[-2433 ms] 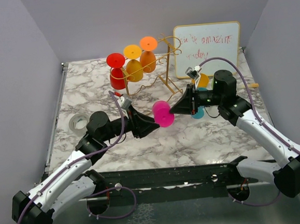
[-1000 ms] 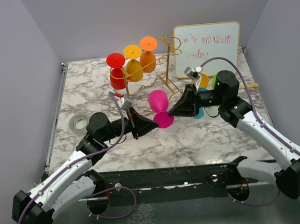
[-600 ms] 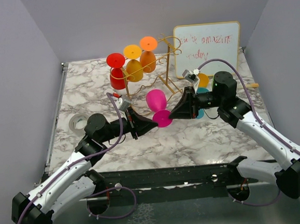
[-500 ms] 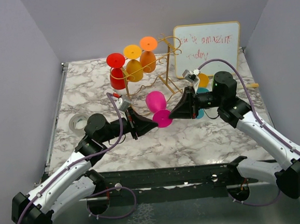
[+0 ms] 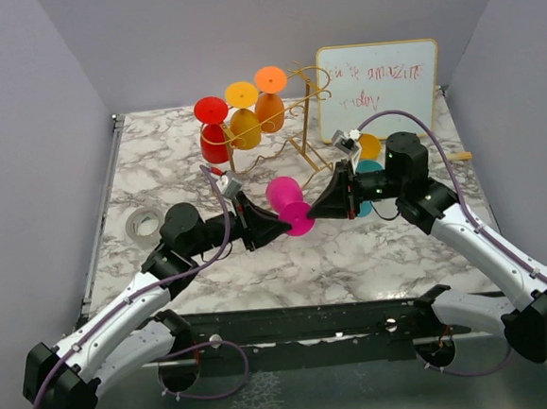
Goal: Take the wine glass off the wine glass rack
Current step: Place the wine glass at the center of the board.
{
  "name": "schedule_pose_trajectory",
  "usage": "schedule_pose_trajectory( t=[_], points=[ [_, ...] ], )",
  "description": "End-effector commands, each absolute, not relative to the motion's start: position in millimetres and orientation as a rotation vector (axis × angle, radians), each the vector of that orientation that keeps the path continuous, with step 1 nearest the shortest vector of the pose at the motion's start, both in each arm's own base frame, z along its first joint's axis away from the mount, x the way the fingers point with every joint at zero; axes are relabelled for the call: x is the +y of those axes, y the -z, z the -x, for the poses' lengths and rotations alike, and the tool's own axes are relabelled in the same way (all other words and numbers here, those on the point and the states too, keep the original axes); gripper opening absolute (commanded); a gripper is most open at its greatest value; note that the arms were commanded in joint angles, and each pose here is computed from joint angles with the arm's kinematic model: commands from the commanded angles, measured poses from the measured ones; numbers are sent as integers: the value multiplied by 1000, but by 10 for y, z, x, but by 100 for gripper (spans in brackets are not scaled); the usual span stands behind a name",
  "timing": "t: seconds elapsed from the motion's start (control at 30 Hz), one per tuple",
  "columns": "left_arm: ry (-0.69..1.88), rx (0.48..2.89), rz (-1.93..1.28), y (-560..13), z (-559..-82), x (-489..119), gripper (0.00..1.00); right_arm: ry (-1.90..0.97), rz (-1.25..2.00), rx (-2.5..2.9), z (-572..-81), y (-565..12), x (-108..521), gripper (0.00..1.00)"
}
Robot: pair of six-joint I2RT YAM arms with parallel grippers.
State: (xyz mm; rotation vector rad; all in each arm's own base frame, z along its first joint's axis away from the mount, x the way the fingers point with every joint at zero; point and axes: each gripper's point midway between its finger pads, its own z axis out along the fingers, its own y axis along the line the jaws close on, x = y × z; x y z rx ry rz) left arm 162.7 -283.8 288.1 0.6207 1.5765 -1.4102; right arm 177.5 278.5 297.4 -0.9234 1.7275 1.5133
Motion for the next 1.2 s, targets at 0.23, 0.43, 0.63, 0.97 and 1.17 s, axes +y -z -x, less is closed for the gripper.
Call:
schedule_pose_trajectory(
  t=[0.23, 0.43, 0.63, 0.97, 1.17],
  points=[
    [1431, 1542, -655, -3002, -1618, -2885, 9, -1519, 962, 1673, -1676, -3012, 2775, 1],
    [1396, 1509, -689, -3014, -1627, -2874, 0, -1533, 939, 1718, -1685, -2911, 2779, 5],
    [1359, 1461, -760, -2978, -1568, -2850, 0, -1506, 856, 1826, -1806, -2803, 2797, 25],
    [1269, 1480, -833, -2653, -1523, -2784, 0, -1497, 800, 1861, -1898, -2774, 2823, 49],
    [1075, 1440, -945, -2473, -1523, -2669, 0, -1396, 724, 1891, -2017, -2774, 2768, 67]
  ],
)
